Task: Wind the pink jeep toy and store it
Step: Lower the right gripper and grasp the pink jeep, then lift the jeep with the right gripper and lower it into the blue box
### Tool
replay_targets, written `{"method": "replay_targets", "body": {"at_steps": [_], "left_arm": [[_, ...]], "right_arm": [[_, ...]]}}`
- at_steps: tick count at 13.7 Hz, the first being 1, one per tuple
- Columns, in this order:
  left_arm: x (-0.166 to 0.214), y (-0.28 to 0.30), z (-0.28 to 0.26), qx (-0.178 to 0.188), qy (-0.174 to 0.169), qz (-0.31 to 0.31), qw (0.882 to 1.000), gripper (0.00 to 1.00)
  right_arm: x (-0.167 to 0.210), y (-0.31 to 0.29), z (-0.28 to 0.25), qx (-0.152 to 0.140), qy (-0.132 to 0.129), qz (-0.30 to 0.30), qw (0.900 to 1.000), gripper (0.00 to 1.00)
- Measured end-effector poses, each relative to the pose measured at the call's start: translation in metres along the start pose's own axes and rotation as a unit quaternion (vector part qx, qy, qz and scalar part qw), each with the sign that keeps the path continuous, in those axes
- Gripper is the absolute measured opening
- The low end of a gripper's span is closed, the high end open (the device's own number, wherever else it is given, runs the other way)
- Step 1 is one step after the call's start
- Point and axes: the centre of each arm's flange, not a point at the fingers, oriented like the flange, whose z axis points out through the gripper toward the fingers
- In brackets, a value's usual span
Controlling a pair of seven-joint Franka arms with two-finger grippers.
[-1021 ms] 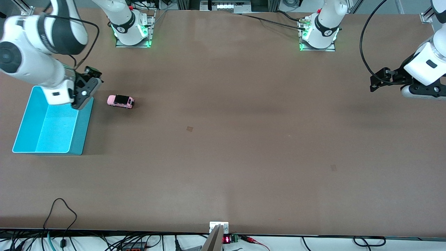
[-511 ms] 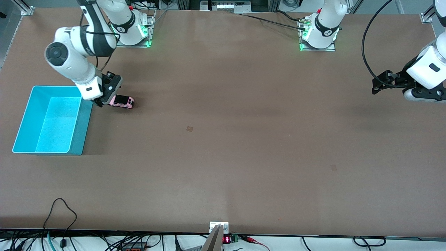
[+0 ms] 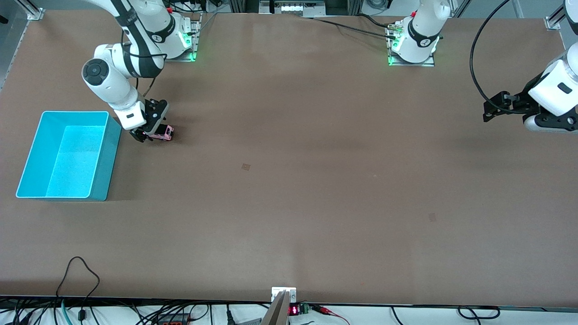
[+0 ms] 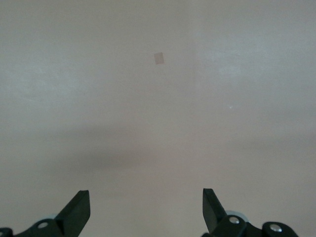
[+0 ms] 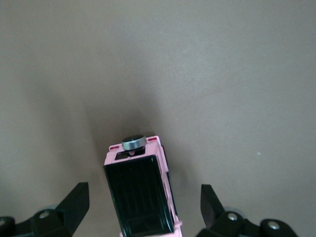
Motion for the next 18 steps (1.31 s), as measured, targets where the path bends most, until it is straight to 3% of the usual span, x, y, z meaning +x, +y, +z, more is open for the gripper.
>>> {"method": "replay_targets", "body": {"at_steps": [3,6,8,14,18], "left_arm": [[0.0,0.0,0.0,0.0,-0.001,0.001,1.0,1.0],[0.0,0.001,0.0,0.0,-0.001,0.003,1.0,1.0],[0.0,0.002,-0.001,0.0,0.0,0.004,1.0,1.0],[0.0,0.004,-0.001,0.0,0.0,0.008,1.0,1.0],[0.0,0.005,-0.001,0.0,0.0,0.008,1.0,1.0]], "right_arm": [[-0.003,-0.006,0.011,-0.004,0.003,-0.001,1.0,1.0],[-0.007,-0.004,0.012,-0.006,0.003,0.006,1.0,0.66],[-0.01,-0.002,0.011,-0.007,0.003,0.008,1.0,0.53],[-0.008,0.012,-0.009,-0.019,0.008,0.017,1.0,0.51],[-0.007,0.049,-0.065,-0.014,0.005,0.077,0.997,0.51]]}}
